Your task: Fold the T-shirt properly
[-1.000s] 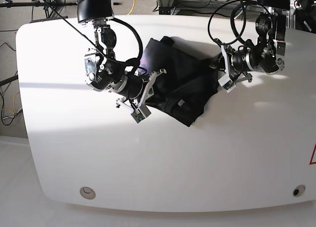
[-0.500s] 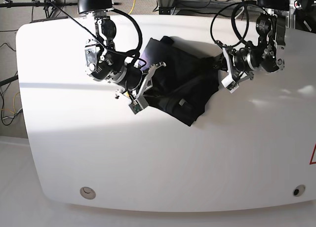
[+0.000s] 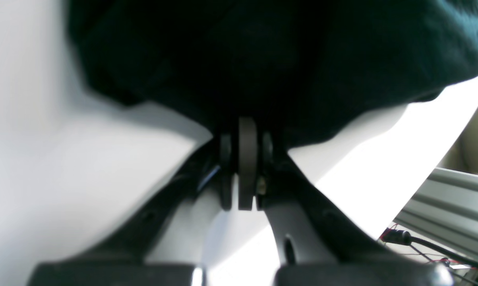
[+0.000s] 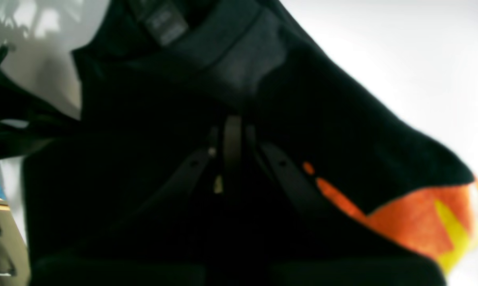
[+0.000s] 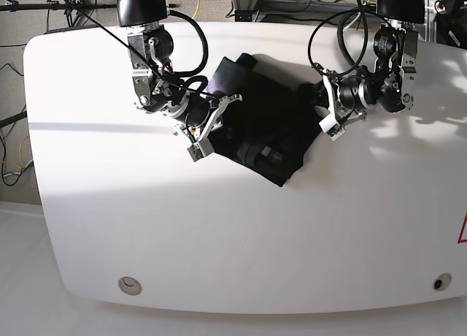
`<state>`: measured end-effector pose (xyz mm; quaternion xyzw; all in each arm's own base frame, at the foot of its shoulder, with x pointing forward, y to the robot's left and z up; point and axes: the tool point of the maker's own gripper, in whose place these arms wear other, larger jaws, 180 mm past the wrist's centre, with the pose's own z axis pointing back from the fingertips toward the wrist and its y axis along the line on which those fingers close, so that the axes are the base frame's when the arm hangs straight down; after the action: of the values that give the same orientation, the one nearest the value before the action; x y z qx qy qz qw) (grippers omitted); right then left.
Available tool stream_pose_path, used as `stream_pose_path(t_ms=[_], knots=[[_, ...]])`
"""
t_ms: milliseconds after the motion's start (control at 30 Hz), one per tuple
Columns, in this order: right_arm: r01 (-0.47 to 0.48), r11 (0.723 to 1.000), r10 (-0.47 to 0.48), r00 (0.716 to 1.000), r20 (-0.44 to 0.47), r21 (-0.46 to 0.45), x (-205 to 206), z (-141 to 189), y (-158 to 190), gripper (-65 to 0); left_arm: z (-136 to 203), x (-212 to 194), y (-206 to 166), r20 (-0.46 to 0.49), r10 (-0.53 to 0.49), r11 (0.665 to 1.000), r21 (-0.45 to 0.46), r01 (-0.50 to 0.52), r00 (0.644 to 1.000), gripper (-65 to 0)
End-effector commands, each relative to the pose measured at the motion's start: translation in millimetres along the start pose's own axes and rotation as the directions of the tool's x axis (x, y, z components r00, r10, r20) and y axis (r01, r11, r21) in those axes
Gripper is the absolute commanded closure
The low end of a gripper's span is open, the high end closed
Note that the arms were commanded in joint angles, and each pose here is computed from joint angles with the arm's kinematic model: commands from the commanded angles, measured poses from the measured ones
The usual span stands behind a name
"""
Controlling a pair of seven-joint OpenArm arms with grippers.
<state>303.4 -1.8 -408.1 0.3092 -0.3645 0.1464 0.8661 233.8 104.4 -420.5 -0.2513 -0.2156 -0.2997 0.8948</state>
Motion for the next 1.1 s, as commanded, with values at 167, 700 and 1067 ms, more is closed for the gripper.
stream_pose_path(t_ms=[167, 700, 1067], knots=[[0.039, 0.999, -0.04, 0.998, -0.056, -0.02, -15.1, -13.9, -17.2, -0.6, -10.9, -3.8, -7.6, -0.029, -0.018, 0.999, -0.03, 0.017, 0.999, 0.0], [-0.121, 0.992, 0.118, 0.99, -0.082, -0.031, 40.0, 9.3, -16.1, -0.1, 5.3, 21.7, 13.5, 0.023, -0.054, 0.998, 0.027, 0.053, 0.998, 0.0], [-0.083, 0.996, 0.085, 0.996, 0.033, -0.035, 39.9, 40.9, 8.3, 0.0, 4.6, 42.2, 39.1, 0.038, -0.052, 0.997, 0.062, 0.05, 0.998, 0.0]])
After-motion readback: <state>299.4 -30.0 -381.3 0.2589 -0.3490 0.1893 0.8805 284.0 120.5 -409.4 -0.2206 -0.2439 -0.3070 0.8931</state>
